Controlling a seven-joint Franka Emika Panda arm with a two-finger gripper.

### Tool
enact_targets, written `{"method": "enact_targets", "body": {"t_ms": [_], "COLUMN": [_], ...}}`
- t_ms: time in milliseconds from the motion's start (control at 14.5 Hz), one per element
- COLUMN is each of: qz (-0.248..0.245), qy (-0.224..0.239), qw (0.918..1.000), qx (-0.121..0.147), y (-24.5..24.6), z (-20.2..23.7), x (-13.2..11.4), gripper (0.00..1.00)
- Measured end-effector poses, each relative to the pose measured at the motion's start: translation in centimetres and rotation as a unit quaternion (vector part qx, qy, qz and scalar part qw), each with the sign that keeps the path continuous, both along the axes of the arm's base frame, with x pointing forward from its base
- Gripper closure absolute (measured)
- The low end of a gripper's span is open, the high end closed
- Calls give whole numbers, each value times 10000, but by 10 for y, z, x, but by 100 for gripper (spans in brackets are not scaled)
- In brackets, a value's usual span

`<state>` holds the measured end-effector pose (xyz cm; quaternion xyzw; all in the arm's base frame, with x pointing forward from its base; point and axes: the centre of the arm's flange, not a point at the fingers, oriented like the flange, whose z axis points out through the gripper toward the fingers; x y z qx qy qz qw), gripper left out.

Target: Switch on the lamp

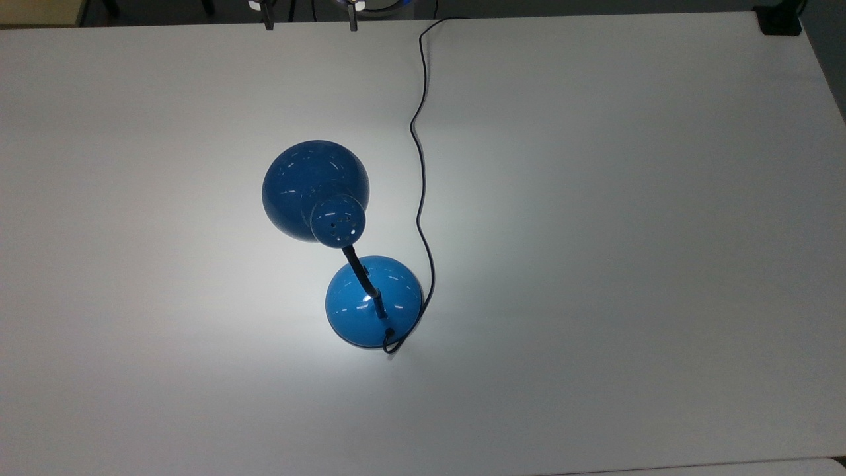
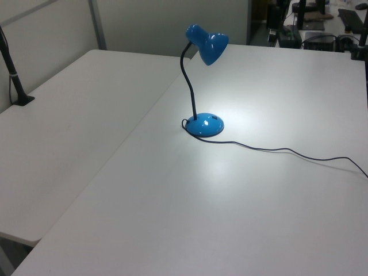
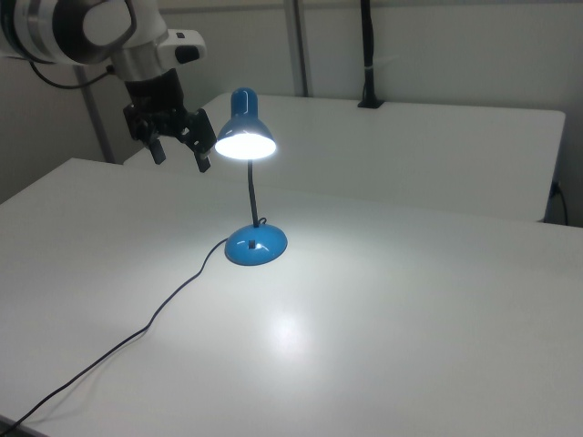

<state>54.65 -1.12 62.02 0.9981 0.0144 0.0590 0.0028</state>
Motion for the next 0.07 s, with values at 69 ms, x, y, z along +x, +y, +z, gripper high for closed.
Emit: {"method": "enact_targets", "body": {"t_ms": [69], "qz": [2], "qy": [11], "qw": [10000], "qx": [0], "y": [0], "z": [-1], "x": [1], "gripper": [0]}}
